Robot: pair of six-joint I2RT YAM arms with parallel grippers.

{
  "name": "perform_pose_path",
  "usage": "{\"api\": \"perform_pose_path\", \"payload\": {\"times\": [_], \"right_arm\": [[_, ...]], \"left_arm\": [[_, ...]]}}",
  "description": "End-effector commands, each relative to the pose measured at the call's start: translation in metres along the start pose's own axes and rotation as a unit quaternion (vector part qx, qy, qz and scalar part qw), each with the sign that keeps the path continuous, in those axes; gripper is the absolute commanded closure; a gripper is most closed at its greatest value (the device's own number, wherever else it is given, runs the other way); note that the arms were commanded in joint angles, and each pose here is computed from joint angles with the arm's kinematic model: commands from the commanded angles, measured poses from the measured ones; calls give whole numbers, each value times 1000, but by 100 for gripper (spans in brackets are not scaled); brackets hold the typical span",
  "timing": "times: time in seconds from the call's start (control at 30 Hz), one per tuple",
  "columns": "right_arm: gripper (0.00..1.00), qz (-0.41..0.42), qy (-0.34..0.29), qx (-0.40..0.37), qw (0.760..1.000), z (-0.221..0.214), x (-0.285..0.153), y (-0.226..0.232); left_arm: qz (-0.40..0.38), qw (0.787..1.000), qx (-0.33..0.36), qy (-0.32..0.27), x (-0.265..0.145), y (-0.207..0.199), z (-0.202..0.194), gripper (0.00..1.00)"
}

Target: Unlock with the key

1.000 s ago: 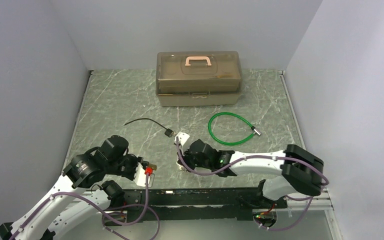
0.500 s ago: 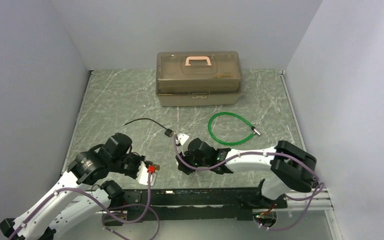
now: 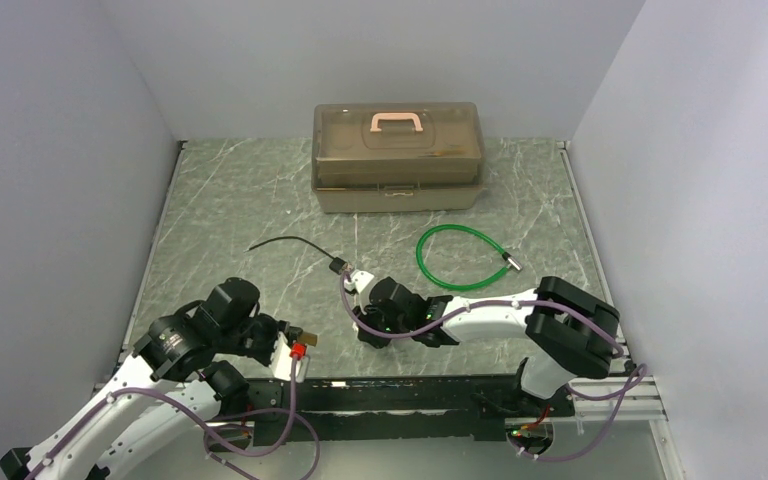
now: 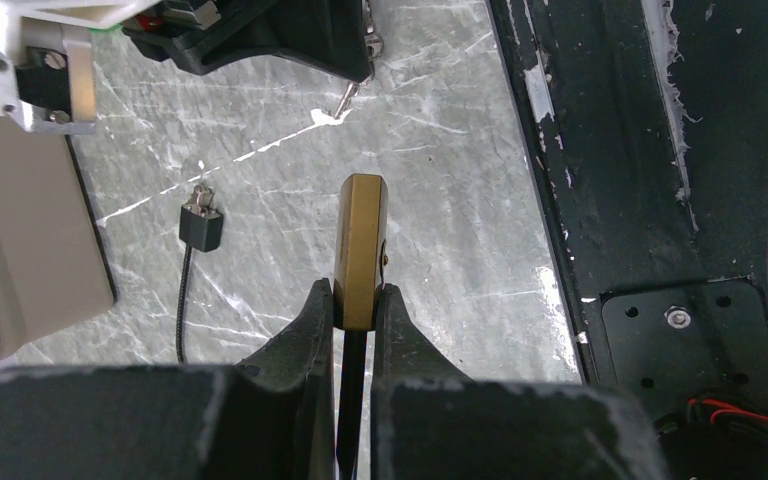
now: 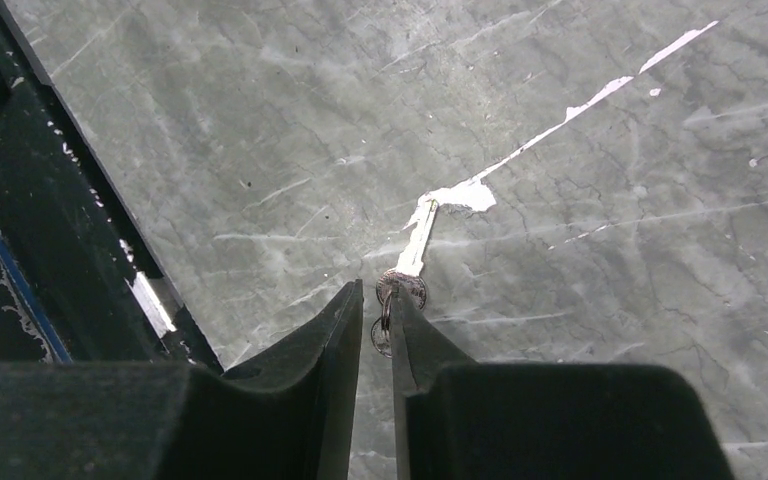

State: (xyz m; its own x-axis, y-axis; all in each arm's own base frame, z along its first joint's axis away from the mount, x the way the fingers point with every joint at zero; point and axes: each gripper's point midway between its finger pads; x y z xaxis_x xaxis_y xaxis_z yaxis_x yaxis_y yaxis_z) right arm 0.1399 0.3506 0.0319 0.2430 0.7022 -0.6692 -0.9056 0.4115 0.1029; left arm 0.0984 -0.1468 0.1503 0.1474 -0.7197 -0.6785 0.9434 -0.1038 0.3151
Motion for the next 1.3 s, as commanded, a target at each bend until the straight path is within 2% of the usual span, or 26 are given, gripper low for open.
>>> {"api": "perform_pose_path", "payload": {"times": [0.0,0.2,0.37,0.57,0.77,0.93,1.27], "right_arm": [[79,4,-12,0,1000,13,4,2],[80,-10,1,-8,1000,8,4,-3],[100,-12,-25,-17,999,21,-4,-3],[100,27,-116,-49,992,62,-40,13],[100,77,-177,-69,979,98,-74,35],[100,110,-215,-77,967,128,-100,51],[100,198,-293,-107,929,176,-156,89]], "left_arm": [[29,998,35,-50,-3,15,24,100],[29,997,35,-56,-5,16,28,100],[18,997,31,-63,-5,14,32,100],[-15,997,35,-65,8,3,26,100],[-56,995,48,-60,21,-7,18,100],[-54,995,-8,-81,25,3,34,100],[-74,979,-84,-171,18,1,76,100]]}}
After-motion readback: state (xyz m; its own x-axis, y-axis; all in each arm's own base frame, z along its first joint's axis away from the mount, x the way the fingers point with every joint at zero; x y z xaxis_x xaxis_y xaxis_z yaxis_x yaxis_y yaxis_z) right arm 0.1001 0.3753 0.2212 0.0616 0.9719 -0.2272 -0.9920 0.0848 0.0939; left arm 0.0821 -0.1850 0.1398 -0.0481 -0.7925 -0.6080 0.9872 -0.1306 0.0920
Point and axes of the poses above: each gripper's point midway between its finger pads, its own x axis out along the fingers, its own y axis along the line the jaws close on, z = x × y, and after that the axes turned 12 degrees about -x, right-handed
